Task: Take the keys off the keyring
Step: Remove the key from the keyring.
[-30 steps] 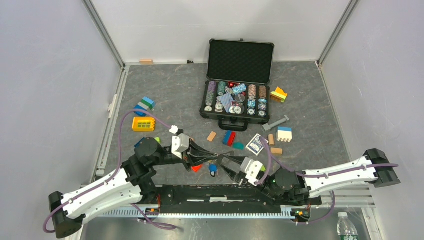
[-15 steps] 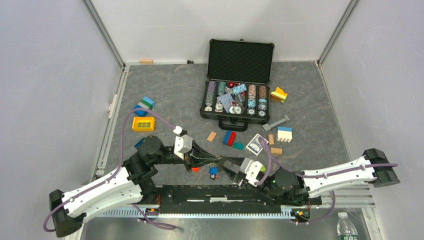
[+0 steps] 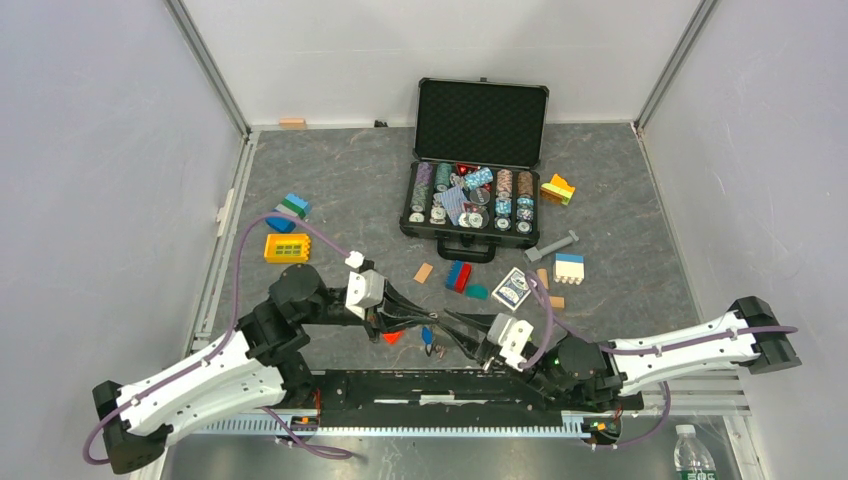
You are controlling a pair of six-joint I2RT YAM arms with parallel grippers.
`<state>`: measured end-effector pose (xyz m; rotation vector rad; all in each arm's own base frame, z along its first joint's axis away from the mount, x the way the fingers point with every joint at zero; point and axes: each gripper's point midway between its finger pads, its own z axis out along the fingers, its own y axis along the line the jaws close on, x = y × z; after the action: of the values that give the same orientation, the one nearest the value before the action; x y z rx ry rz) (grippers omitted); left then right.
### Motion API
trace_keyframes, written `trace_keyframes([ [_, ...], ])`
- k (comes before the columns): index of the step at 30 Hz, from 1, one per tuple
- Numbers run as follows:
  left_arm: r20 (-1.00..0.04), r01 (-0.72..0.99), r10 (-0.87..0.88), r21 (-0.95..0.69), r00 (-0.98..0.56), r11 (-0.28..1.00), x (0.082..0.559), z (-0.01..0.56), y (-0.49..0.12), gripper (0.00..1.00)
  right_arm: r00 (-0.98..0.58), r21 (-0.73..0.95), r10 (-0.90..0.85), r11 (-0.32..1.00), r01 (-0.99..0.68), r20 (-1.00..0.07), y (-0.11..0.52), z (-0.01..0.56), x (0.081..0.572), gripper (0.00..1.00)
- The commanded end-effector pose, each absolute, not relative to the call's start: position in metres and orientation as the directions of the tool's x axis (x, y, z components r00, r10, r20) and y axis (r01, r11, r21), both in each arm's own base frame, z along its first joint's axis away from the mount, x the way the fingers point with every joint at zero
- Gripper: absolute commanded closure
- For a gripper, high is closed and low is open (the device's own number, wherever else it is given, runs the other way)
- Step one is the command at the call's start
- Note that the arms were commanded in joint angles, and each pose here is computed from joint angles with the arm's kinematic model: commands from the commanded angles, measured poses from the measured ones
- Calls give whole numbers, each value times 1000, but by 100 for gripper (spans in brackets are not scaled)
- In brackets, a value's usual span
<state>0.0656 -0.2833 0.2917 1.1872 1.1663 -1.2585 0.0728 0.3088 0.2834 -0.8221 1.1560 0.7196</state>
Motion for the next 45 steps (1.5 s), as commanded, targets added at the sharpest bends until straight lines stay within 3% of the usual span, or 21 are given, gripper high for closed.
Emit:
trace_keyframes([
  [1,-996,992,-55,75,70,-105,53,312,-281,98,243,-139,107,576,-806,-964,298,299,83,68],
  [9,-998,993,47,30,35,-115,54,305,-282,98,244,-145,95,583,-799,-965,298,294,84,68],
  [14,-981,997,185,-71,-64,-30,69,294,-284,98,241,-152,82,573,-805,-967,298,287,83,67],
  [23,-864,955,405,-272,-298,121,81,267,-285,98,241,-197,46,440,-876,-969,305,260,62,58],
  [37,-671,837,515,-332,-533,434,111,249,-277,98,135,-66,82,558,-827,-987,289,232,81,58],
  [45,-579,810,570,-356,-583,466,107,250,-275,98,183,-33,189,604,-796,-965,287,244,88,55],
])
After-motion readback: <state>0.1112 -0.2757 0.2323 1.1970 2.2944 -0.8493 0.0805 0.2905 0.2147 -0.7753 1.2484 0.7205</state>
